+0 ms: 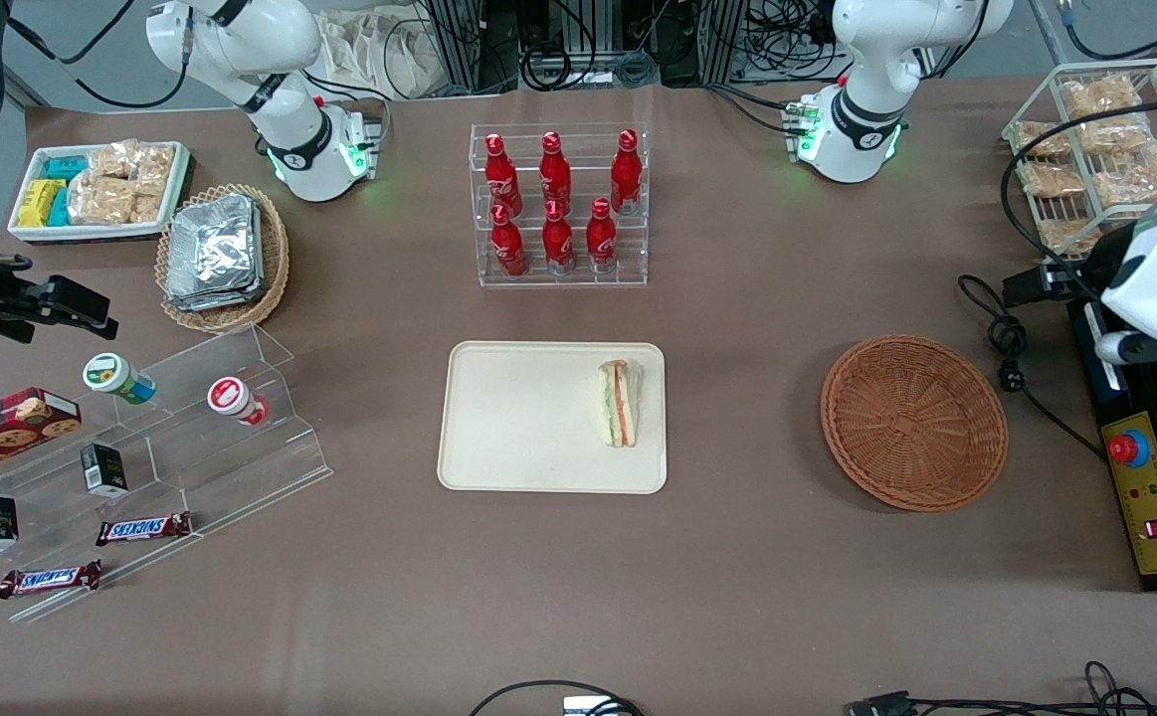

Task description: Place sandwich from basket to tray

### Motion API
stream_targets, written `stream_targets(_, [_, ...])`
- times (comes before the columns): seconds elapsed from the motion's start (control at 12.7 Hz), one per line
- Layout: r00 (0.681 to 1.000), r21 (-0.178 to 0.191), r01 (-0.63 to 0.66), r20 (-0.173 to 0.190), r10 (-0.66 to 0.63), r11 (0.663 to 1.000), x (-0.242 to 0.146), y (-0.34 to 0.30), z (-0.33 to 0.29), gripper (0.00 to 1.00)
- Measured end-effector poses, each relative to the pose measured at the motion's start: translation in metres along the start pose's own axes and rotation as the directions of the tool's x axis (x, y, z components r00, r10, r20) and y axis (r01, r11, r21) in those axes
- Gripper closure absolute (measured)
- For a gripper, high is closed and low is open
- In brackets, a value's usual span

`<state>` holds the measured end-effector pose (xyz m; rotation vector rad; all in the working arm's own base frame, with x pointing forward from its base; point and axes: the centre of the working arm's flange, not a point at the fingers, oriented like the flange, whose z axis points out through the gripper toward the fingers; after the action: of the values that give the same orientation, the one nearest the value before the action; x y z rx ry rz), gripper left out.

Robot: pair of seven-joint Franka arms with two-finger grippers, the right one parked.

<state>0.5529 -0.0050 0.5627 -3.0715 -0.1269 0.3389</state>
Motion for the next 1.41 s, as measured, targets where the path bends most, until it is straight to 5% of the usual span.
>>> stream_targets(0.31, [0.997,-0.002,-0.007,-0.075,0.006,1.0,-0.014,0.003,0.003,0.0])
stream_targets(0.94, [0.992,-0.003,-0.022,-0.125,0.021,1.0,-0.013,0.012,-0.008,0.0])
stream_targets(1.41, [0.992,-0.003,-0.023,-0.123,0.023,1.0,-0.012,0.013,-0.007,0.0])
